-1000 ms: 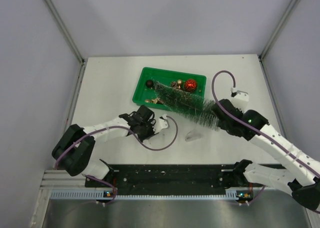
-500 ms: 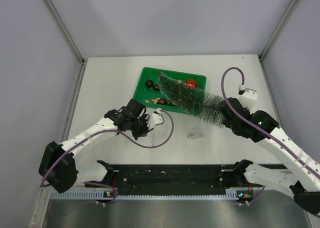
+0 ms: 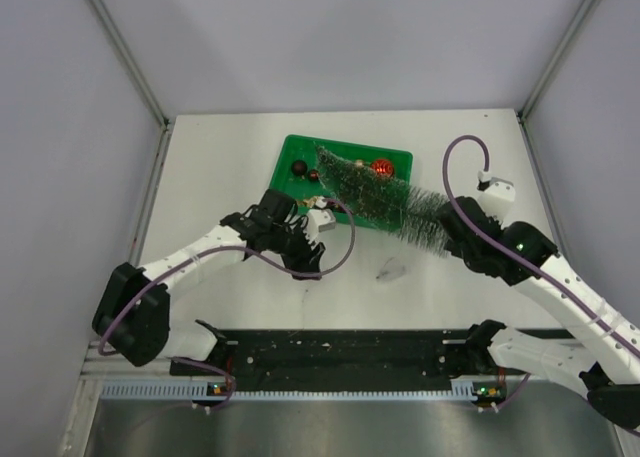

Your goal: Decorate the small christmas tree

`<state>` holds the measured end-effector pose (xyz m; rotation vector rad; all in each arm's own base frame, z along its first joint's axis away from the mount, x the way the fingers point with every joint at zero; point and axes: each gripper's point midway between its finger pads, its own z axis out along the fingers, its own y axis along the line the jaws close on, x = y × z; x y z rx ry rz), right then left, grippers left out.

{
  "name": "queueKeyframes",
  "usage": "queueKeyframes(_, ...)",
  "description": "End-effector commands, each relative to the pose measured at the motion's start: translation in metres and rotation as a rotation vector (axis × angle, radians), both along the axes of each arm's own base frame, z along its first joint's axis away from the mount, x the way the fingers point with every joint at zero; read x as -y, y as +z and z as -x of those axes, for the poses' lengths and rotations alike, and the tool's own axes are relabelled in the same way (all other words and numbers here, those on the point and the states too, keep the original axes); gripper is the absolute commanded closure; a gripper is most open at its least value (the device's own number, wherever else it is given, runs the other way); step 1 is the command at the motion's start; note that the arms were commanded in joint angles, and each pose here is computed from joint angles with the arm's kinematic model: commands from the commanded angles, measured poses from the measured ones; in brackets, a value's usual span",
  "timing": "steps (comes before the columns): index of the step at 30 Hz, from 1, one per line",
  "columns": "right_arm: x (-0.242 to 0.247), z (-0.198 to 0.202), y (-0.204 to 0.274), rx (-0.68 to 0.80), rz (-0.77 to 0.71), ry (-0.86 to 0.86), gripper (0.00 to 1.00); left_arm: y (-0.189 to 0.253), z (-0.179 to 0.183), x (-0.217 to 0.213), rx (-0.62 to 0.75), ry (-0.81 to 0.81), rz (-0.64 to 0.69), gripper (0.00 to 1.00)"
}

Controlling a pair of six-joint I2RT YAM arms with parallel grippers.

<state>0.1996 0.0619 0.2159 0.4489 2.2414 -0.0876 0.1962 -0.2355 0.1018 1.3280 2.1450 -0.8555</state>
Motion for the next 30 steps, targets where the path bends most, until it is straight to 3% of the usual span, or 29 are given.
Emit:
queueKeyframes(1, -0.003, -0.012, 0.025, 0.089, -0.061, -0.042, 1.00, 0.007, -0.017, 0.031, -0.043, 0.055, 0.108, 0.34)
queueKeyframes(5, -0.005, -0.014, 0.028, 0.094, -0.058, -0.040, 1.00, -0.005, -0.025, 0.040, -0.052, 0.102, 0.087, 0.27)
queueKeyframes(12, -0.002, -0.013, 0.031, 0.102, -0.057, -0.046, 1.00, -0.034, -0.041, 0.048, -0.048, 0.146, 0.038, 0.32)
queueKeyframes(15, 0.000, -0.013, 0.034, 0.109, -0.054, -0.050, 1.00, -0.046, -0.045, 0.042, -0.009, 0.148, -0.018, 0.46)
queueKeyframes(22, 0.003, -0.014, 0.038, 0.125, -0.046, -0.064, 1.00, -0.029, -0.034, 0.027, 0.049, 0.088, -0.040, 0.97)
queueKeyframes(30, 0.007, -0.016, 0.034, 0.137, -0.041, -0.099, 1.00, -0.004, 0.011, 0.004, 0.024, -0.072, -0.062, 1.00)
